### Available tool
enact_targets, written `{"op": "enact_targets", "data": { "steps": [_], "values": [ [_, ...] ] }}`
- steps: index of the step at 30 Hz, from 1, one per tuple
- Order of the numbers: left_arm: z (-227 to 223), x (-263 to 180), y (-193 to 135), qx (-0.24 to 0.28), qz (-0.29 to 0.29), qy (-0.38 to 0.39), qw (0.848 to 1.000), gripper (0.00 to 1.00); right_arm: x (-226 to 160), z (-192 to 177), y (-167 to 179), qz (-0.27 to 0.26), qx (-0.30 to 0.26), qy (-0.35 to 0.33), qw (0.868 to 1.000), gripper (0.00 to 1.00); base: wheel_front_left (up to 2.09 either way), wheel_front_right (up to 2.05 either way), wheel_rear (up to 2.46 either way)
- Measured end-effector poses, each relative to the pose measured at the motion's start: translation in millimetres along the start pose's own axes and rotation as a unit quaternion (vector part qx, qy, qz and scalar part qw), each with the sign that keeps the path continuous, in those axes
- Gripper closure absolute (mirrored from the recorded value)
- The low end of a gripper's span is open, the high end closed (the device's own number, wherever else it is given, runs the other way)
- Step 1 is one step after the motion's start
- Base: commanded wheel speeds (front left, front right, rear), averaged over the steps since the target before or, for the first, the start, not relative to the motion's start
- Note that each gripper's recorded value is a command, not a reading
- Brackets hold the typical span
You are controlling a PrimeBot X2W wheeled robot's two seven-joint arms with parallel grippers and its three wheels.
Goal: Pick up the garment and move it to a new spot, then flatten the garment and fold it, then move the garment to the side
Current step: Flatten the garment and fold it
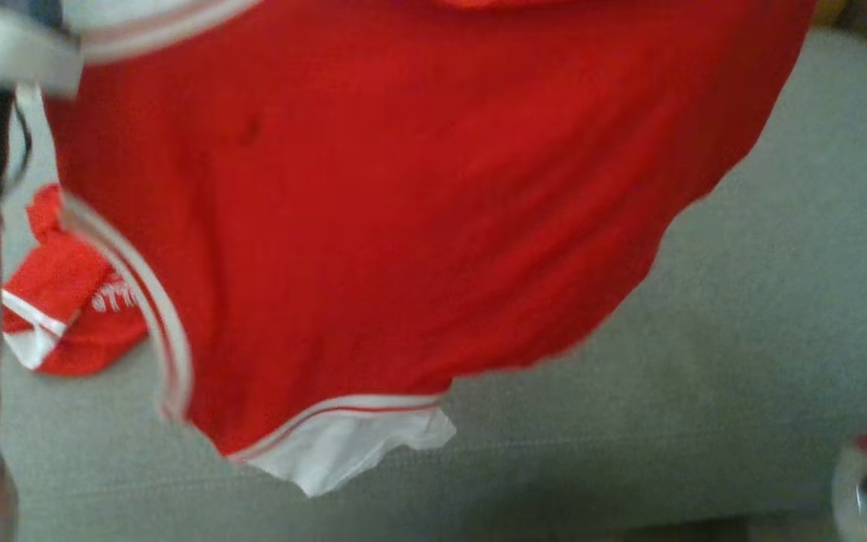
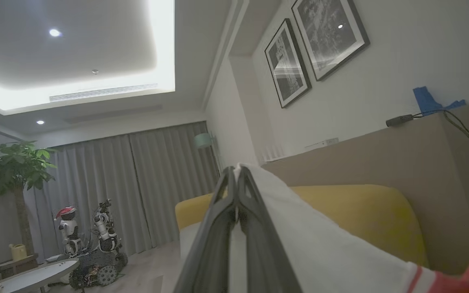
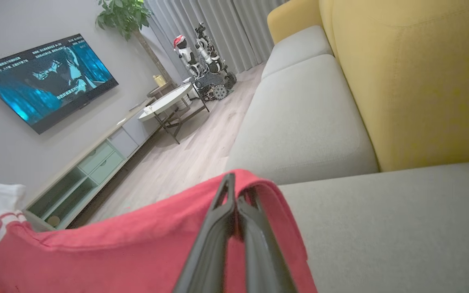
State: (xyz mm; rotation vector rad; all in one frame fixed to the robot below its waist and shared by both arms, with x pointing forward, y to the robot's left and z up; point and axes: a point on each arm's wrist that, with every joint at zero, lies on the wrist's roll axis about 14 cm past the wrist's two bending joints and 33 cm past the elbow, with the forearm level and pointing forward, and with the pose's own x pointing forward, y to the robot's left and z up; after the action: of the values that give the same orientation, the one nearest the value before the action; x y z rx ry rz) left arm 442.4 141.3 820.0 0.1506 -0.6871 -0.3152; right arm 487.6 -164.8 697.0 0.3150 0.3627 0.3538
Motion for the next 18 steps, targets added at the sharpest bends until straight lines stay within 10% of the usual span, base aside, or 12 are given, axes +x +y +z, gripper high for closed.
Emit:
{"op": "enact_targets", "data": {
  "steps": [11,18],
  "values": [
    [-53,140,34,0.037,0.01,-0.072,0.997,1.0,108,125,-30,-0.061,-0.046,-0.232,0.97,1.0,0.0,0.0,0.0],
    [-138,156,20,0.027,0.001,-0.027,0.999,1.0,179,94,-65,-0.072,-0.024,-0.282,0.956,1.0,0.0,0.0,0.0]
  ]
}}
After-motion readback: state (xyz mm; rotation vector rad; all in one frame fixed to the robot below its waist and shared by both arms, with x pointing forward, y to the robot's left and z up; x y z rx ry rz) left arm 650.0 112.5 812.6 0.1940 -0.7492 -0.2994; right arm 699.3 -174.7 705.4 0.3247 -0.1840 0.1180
